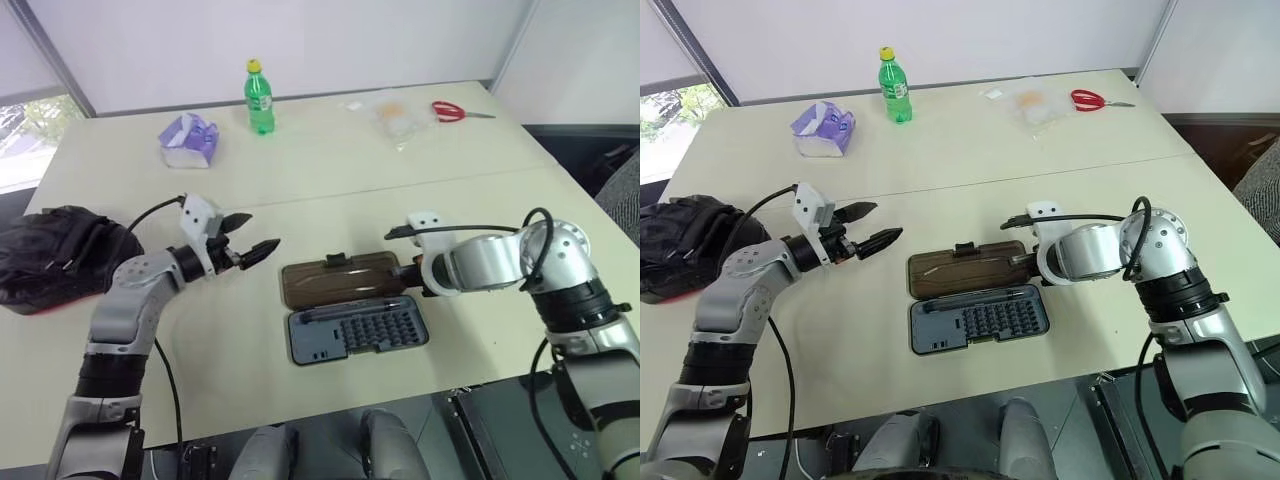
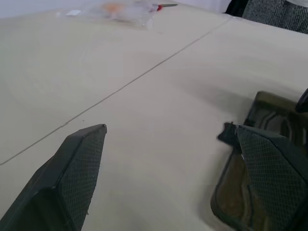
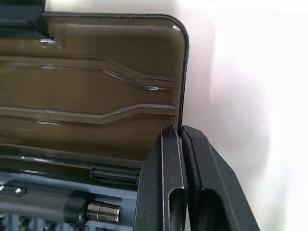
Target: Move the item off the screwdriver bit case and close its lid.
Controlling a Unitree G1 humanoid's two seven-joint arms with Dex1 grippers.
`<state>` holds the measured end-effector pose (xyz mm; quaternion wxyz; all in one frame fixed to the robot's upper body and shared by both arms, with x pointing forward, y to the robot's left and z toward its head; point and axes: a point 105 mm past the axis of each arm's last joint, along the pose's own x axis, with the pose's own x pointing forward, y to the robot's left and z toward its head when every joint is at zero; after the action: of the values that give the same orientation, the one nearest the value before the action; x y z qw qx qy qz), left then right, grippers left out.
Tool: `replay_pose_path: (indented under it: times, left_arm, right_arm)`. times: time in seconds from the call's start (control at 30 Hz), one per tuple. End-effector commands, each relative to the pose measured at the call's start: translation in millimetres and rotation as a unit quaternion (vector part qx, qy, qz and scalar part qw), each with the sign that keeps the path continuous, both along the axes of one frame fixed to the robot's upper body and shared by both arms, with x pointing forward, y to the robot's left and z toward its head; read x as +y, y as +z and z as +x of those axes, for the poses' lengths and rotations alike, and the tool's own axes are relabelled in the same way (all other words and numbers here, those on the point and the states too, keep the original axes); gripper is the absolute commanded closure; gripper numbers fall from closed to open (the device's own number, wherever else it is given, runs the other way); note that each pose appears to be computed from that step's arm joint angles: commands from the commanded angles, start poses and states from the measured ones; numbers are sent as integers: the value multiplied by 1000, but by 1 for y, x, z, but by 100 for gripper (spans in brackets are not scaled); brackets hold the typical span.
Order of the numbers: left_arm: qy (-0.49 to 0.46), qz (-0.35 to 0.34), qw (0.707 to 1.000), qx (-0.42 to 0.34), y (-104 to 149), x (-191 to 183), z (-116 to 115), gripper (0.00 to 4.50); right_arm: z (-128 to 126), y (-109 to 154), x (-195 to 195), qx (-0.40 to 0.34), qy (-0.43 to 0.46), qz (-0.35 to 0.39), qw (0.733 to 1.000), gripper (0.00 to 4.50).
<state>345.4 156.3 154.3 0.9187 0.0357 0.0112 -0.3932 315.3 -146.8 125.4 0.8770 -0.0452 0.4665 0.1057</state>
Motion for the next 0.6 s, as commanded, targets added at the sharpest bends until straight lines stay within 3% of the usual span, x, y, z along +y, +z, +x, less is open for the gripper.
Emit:
replay_pose_path:
  times: [0.03, 0.57, 0.6]
  left_arm:
    - [-9, 4, 1000, -25, 11, -4, 1, 0]
    - [-10, 5, 1000, -19, 8, -4, -1, 0]
    - [-10, 5, 1000, -19, 7, -4, -1, 0]
  right_arm:
    - [-4, 2, 3, -5, 2, 0, 1000, 445]
    - [-6, 9, 13, -29, 20, 16, 999, 445]
    - [-6, 10, 14, -30, 23, 14, 999, 419]
